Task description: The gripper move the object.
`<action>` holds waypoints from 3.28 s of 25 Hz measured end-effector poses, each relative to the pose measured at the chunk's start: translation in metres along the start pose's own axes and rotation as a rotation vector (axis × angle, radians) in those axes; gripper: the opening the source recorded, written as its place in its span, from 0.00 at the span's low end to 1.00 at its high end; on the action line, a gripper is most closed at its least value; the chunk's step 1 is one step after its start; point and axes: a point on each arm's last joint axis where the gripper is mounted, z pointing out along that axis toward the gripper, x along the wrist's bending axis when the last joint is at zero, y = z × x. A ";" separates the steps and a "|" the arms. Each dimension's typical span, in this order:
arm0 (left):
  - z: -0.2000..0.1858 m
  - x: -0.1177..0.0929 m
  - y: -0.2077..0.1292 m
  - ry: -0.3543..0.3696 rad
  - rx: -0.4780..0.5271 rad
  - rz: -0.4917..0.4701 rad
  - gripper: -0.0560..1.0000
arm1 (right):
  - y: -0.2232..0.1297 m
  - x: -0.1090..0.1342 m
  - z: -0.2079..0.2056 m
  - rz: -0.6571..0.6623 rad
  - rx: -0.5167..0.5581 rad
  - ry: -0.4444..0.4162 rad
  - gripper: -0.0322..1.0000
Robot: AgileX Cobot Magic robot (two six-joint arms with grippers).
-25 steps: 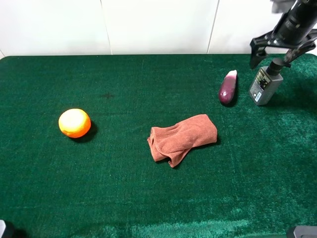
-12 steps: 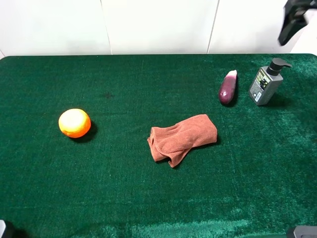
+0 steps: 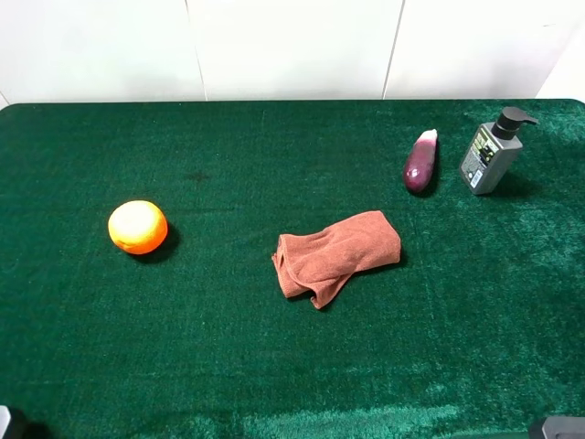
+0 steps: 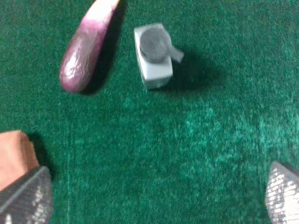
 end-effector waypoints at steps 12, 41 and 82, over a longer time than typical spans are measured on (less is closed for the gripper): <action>0.000 0.000 0.000 0.000 0.000 0.000 0.99 | -0.104 0.001 -0.072 0.037 -0.236 0.000 0.70; 0.000 0.000 0.000 0.000 0.000 0.000 0.99 | -0.265 0.005 -0.032 0.095 -0.582 0.010 0.70; 0.000 0.000 0.000 0.000 0.000 0.000 0.99 | -0.260 -0.004 -0.026 0.108 -0.635 -0.086 0.70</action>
